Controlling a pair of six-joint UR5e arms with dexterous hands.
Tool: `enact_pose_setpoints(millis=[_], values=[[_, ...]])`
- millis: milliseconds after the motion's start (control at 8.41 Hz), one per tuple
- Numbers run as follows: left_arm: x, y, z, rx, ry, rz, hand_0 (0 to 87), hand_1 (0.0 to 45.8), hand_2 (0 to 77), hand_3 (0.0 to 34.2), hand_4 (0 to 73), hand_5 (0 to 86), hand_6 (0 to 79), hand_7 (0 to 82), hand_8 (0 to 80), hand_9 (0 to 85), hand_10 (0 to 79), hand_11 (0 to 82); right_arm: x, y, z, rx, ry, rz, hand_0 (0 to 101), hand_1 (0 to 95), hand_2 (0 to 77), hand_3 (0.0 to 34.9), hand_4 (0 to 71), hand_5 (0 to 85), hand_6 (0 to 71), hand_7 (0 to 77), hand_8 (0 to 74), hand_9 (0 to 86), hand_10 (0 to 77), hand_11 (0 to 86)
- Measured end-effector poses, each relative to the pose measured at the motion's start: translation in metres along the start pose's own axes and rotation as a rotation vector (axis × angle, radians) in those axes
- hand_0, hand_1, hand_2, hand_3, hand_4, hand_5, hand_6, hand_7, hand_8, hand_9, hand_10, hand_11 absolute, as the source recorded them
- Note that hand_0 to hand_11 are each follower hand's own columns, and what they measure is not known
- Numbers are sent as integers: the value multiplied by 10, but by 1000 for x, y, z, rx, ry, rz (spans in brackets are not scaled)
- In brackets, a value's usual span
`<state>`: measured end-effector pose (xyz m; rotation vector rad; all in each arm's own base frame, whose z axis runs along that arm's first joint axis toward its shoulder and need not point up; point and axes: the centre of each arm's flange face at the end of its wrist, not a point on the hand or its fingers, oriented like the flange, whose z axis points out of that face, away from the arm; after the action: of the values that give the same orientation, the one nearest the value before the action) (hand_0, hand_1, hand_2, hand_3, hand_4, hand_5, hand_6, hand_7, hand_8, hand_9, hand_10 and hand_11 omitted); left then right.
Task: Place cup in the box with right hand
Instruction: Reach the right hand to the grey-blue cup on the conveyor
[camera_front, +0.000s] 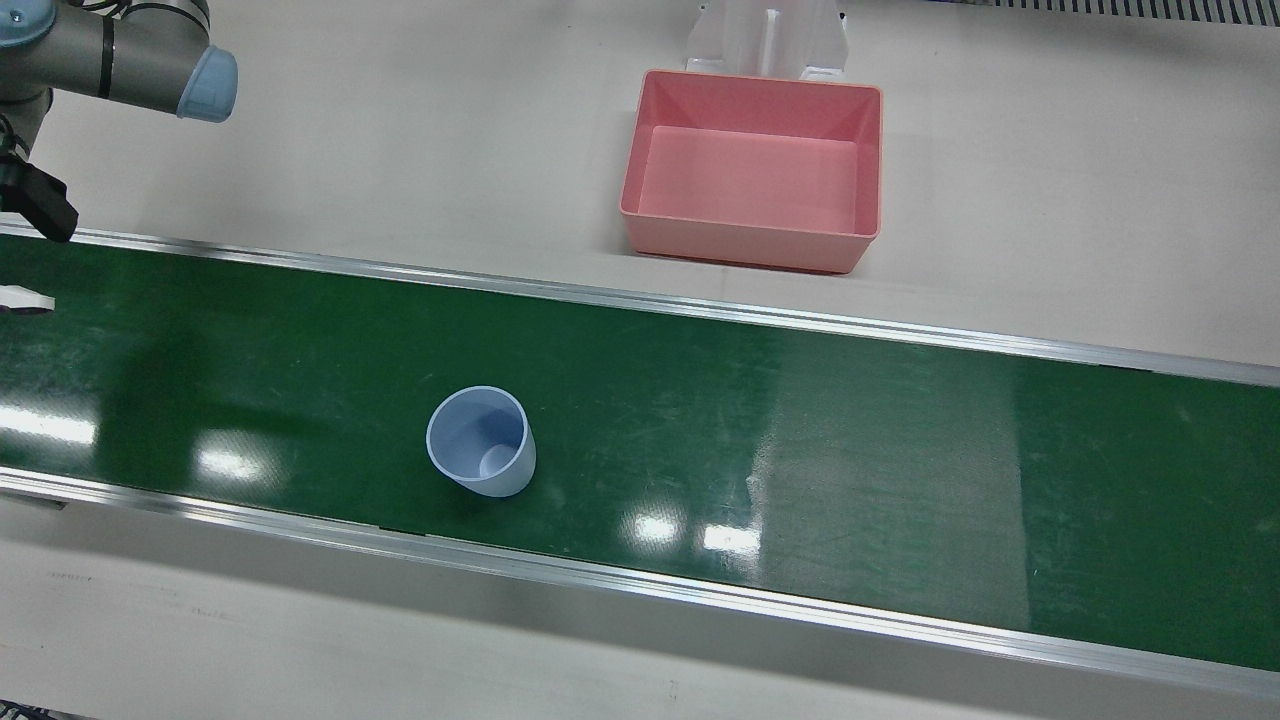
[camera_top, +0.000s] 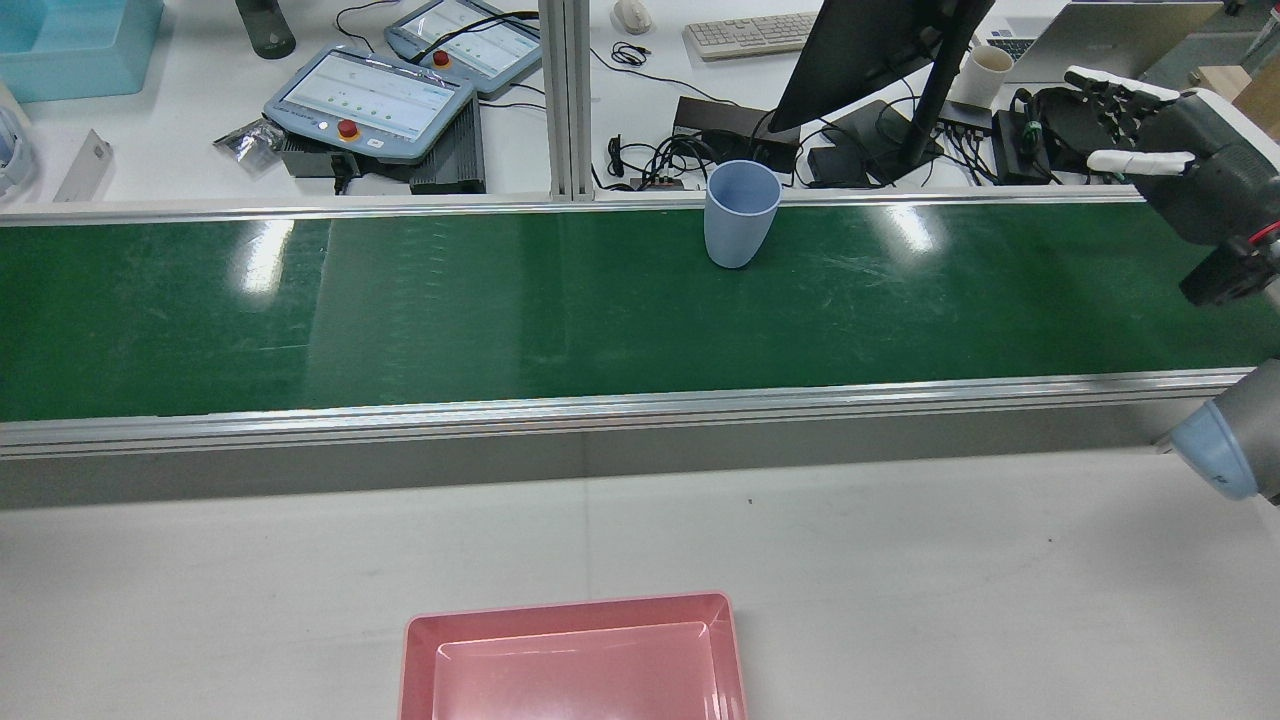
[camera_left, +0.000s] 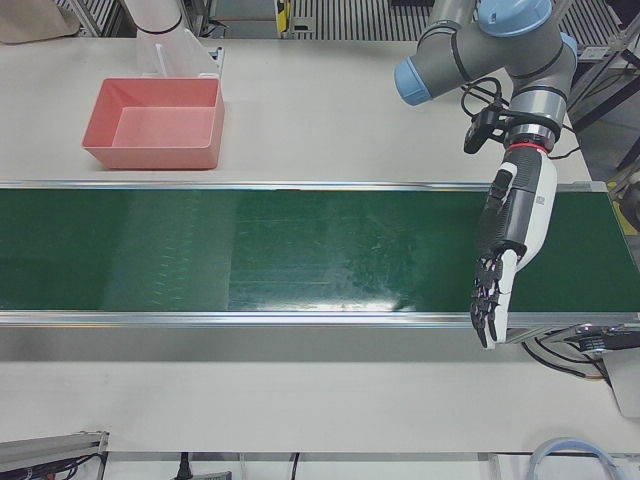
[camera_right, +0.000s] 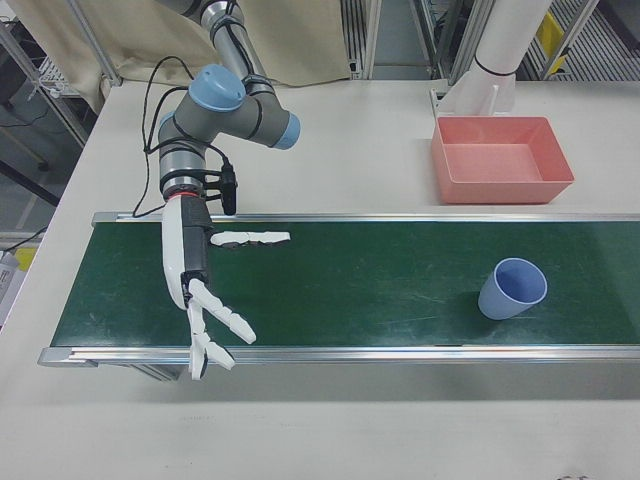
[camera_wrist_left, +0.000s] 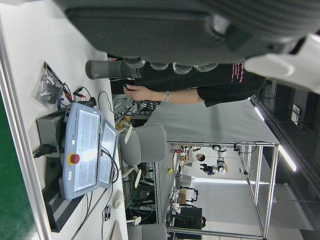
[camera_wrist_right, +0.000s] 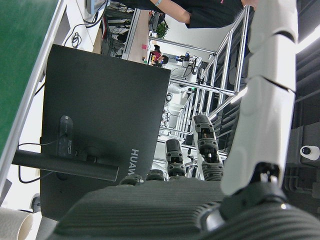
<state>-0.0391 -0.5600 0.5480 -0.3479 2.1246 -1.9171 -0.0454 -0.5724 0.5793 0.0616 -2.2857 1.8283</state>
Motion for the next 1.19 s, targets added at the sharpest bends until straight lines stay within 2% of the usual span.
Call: enact_pose_setpoints(millis=[119, 238, 357, 476, 594, 832, 1070, 1189], values=[[0, 0, 0, 0, 0, 0, 0, 5, 16, 0, 11, 5, 0, 0, 0, 0, 0, 0, 9, 4, 1, -6, 14, 5, 549, 196, 76, 0, 82, 49, 49, 240, 5, 27, 0, 11], [0, 0, 0, 1, 0, 0, 0, 5, 16, 0, 11, 5, 5, 0, 0, 0, 0, 0, 18, 11, 0, -2, 32, 7, 553, 158, 33, 0, 82, 49, 65, 256, 5, 44, 0, 11], [0, 0, 0, 1, 0, 0, 0, 5, 16, 0, 11, 5, 0, 0, 0, 0, 0, 0, 22, 20, -3, 26, 50, 1, 553, 235, 33, 0, 82, 49, 60, 256, 5, 44, 0, 11], [0, 0, 0, 1, 0, -1, 0, 5, 16, 0, 11, 0, 5, 0, 0, 0, 0, 0, 23, 26, -7, 53, 62, -6, 537, 185, 158, 0, 82, 49, 60, 256, 5, 44, 0, 11], [0, 0, 0, 1, 0, -1, 0, 5, 16, 0, 11, 0, 0, 0, 0, 0, 0, 0, 23, 27, -10, 74, 68, -11, 547, 202, 87, 0, 82, 49, 60, 289, 5, 44, 0, 11], [0, 0, 0, 0, 0, 0, 0, 5, 16, 0, 11, 0, 0, 0, 0, 0, 0, 0, 26, 25, -13, 93, 77, -15, 559, 175, 16, 0, 82, 49, 60, 267, 5, 44, 0, 11], [0, 0, 0, 0, 0, 0, 0, 5, 16, 0, 11, 0, 0, 0, 0, 0, 0, 0, 39, 27, -13, 94, 89, -12, 559, 175, 16, 0, 82, 49, 60, 267, 5, 44, 0, 11], [0, 0, 0, 0, 0, 0, 0, 5, 16, 0, 11, 0, 0, 0, 0, 0, 0, 0, 44, 28, -14, 93, 94, -11, 560, 207, 22, 0, 82, 49, 60, 267, 5, 44, 0, 11]])
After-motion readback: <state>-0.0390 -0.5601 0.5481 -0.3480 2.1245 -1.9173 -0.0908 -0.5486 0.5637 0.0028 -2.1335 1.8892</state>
